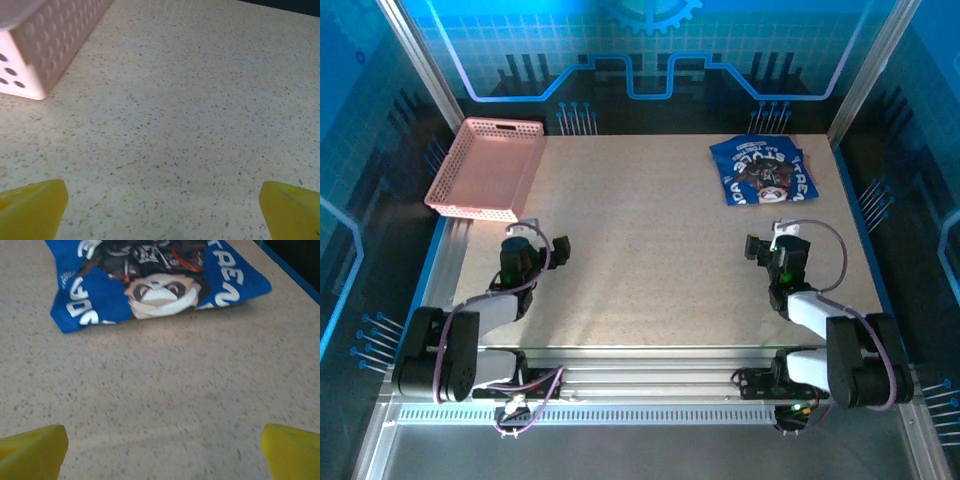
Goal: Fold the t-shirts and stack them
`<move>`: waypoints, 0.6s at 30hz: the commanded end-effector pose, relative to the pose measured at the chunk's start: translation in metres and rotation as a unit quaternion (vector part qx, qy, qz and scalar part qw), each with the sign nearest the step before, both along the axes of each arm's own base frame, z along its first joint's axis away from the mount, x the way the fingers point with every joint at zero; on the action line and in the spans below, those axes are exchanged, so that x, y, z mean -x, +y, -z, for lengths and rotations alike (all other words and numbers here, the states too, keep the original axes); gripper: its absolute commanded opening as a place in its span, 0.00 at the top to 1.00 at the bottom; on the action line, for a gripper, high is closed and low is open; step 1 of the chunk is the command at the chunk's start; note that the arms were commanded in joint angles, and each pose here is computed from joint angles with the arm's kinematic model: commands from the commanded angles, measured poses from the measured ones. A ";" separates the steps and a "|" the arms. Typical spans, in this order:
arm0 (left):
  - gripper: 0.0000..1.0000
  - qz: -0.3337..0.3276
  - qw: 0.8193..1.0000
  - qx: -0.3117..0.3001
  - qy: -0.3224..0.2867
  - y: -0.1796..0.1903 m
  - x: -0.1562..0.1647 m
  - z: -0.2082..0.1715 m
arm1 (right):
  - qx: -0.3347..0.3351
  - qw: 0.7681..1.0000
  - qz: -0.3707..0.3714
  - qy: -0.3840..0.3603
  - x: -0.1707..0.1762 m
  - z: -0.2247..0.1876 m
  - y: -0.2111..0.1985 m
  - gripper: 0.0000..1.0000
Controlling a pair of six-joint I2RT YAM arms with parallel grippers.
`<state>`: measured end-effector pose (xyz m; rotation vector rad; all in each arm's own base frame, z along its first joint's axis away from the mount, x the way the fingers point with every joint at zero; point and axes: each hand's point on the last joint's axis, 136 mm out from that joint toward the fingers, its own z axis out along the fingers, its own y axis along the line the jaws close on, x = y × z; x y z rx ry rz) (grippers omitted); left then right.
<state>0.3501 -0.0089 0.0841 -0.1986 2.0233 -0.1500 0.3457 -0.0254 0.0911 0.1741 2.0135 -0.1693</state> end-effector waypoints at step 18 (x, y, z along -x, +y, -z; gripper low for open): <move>0.01 -0.044 0.997 0.026 -0.062 0.020 -0.017 -0.034 | 0.012 0.997 -0.075 -0.014 -0.055 -0.013 0.030 0.00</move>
